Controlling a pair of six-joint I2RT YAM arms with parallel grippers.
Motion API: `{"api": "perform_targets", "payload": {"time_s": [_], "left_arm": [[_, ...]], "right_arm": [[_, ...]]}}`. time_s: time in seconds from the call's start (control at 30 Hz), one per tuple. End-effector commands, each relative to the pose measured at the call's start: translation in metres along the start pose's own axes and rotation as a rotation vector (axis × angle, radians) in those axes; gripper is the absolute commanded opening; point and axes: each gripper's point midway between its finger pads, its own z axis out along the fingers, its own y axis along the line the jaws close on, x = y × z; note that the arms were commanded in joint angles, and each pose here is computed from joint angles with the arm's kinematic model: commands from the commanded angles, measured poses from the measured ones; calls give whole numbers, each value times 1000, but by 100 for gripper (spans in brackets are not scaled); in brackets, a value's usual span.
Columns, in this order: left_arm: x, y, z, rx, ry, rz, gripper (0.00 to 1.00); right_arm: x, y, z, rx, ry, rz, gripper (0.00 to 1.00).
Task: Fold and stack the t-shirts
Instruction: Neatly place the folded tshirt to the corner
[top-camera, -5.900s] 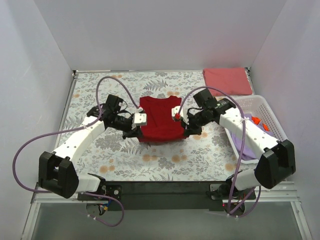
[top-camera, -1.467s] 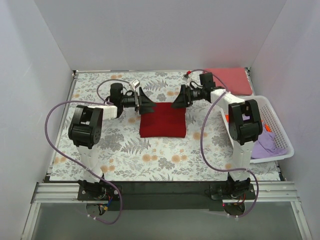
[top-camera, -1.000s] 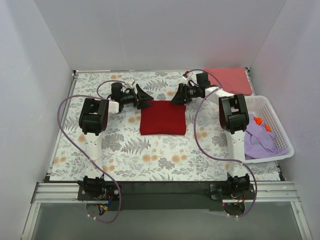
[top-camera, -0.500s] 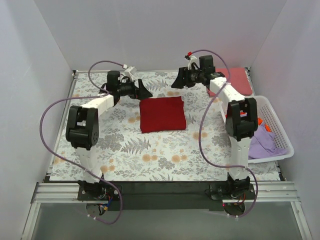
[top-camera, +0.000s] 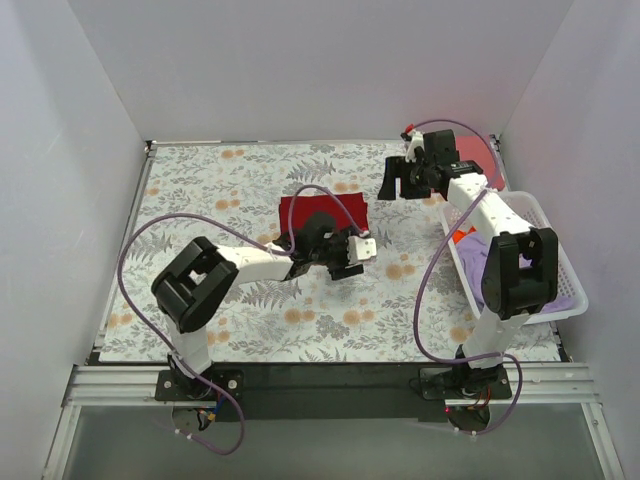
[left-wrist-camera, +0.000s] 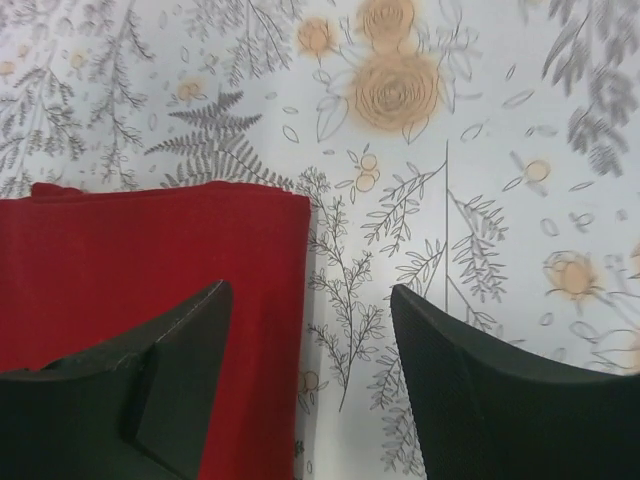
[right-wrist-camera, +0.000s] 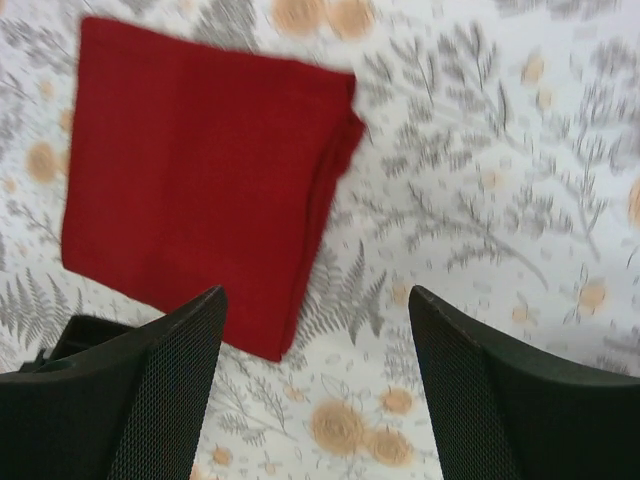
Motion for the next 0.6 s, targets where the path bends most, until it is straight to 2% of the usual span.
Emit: {"api": "perform_targets", "payload": {"time_s": [0.0, 0.23, 0.37, 0.47, 0.5, 0.57], "left_arm": [[-4, 22, 12, -112, -3, 193, 63], [21, 9, 46, -87, 19, 236, 58], [38, 10, 59, -96, 51, 239, 49], [45, 11, 61, -101, 65, 227, 29], [44, 9, 61, -92, 63, 225, 15], [36, 16, 55, -106, 42, 205, 0]], "right_arm": [[24, -16, -8, 45, 61, 62, 80], [34, -22, -4, 14, 87, 148, 80], [33, -20, -2, -3, 87, 174, 80], [37, -20, 2, -1, 99, 206, 80], [38, -20, 3, 1, 101, 217, 80], [39, -19, 5, 0, 100, 254, 80]]}}
